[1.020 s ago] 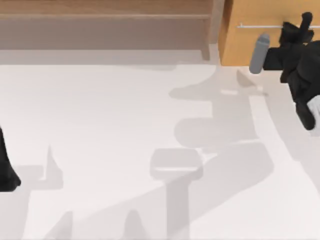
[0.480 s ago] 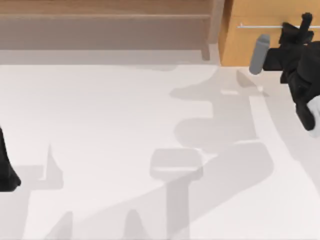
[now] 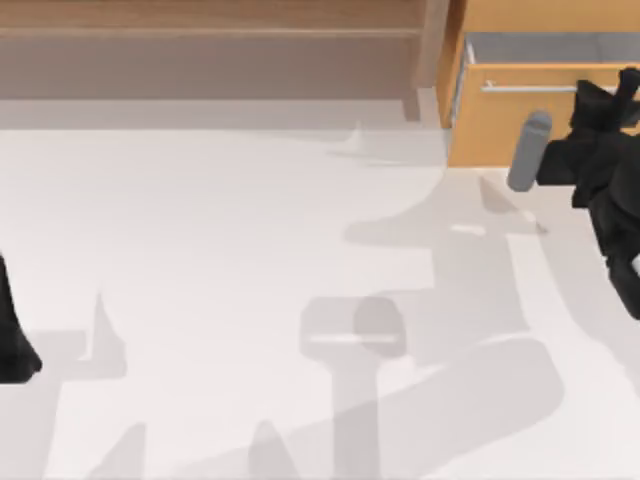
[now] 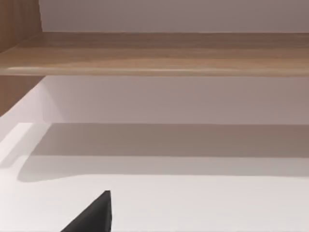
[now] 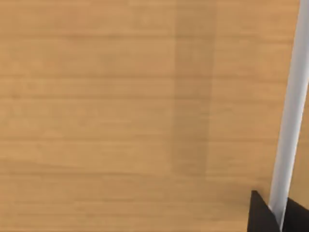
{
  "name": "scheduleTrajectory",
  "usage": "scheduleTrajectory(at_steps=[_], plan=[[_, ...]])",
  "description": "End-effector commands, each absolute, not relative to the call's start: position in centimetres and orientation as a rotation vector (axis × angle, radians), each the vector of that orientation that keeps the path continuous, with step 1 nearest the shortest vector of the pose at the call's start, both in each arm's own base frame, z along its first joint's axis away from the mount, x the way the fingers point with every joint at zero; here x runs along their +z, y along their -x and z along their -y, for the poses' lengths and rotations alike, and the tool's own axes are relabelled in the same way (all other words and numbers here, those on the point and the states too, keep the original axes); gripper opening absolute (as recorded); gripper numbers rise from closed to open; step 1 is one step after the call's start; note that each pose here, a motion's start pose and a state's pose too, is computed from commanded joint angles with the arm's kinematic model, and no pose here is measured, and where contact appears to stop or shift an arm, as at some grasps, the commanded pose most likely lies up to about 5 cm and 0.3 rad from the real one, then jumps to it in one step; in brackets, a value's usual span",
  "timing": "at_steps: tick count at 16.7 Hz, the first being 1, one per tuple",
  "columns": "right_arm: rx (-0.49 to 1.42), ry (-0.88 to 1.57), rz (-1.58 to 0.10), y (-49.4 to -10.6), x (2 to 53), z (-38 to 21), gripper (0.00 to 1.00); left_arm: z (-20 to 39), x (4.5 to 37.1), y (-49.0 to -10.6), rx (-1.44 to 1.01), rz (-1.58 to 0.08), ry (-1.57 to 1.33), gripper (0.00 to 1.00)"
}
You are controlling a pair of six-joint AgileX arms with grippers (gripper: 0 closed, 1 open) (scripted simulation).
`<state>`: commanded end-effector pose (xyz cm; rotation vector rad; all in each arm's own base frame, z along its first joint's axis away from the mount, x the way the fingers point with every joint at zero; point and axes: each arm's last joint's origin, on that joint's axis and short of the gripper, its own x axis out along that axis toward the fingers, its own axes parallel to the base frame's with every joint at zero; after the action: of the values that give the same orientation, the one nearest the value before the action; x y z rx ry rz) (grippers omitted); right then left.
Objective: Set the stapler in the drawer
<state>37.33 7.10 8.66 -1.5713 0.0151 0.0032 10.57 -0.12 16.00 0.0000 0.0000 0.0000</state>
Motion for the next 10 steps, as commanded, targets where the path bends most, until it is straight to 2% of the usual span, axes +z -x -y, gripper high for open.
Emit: scheduleTrajectory(at_steps=[6, 10], plan=[[0.001, 1.569, -0.012, -36.7, 8.7, -7.1, 0.0, 0.1, 16.0, -10.6, 0.0, 0.0, 0.0, 1.0], [0.008, 1.573, -0.02, -34.0, 8.5, -7.2, 0.0, 0.1, 16.0, -10.6, 0.0, 0.0, 0.0, 1.0]])
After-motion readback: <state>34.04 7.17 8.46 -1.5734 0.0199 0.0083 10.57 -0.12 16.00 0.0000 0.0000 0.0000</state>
